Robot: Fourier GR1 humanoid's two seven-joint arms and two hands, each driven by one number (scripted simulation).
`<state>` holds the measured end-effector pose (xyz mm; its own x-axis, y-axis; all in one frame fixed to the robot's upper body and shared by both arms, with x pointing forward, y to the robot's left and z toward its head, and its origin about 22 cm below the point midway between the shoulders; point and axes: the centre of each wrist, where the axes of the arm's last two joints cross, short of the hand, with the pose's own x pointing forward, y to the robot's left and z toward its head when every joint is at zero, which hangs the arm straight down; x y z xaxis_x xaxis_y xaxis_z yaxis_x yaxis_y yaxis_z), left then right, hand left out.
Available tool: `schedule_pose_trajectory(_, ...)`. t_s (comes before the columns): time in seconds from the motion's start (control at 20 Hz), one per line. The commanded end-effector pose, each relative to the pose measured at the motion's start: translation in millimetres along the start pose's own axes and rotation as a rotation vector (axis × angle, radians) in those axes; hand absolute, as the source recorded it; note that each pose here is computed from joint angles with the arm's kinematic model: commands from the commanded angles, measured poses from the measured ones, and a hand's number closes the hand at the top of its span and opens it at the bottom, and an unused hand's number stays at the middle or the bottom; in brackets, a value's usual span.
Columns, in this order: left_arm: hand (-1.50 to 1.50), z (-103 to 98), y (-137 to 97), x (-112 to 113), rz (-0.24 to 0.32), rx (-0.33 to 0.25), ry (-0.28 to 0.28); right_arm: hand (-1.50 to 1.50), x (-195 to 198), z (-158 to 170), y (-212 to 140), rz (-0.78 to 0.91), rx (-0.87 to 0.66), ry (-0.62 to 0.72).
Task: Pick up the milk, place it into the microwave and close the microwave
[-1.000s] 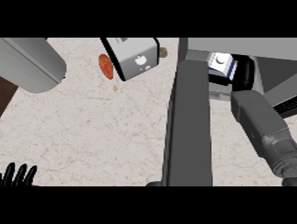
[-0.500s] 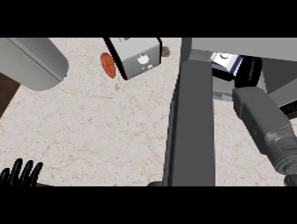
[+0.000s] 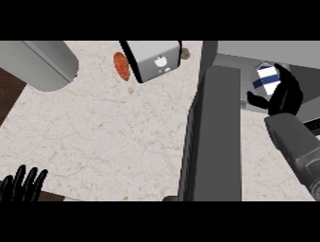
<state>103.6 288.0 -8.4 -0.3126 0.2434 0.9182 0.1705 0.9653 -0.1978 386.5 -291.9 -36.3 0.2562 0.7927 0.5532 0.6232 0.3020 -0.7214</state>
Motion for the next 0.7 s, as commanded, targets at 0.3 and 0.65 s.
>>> schedule_pose_trajectory(0.3,-1.5,-5,3,-7,-0.005,-0.011,0.016,-1.5,78,8,22,-0.139,0.221,-0.276)
schedule_pose_trajectory(0.65,-1.5,-9,0,-5,-0.008,-0.01,-0.007,-1.5,87,20,30,-0.216,0.356,-0.307)
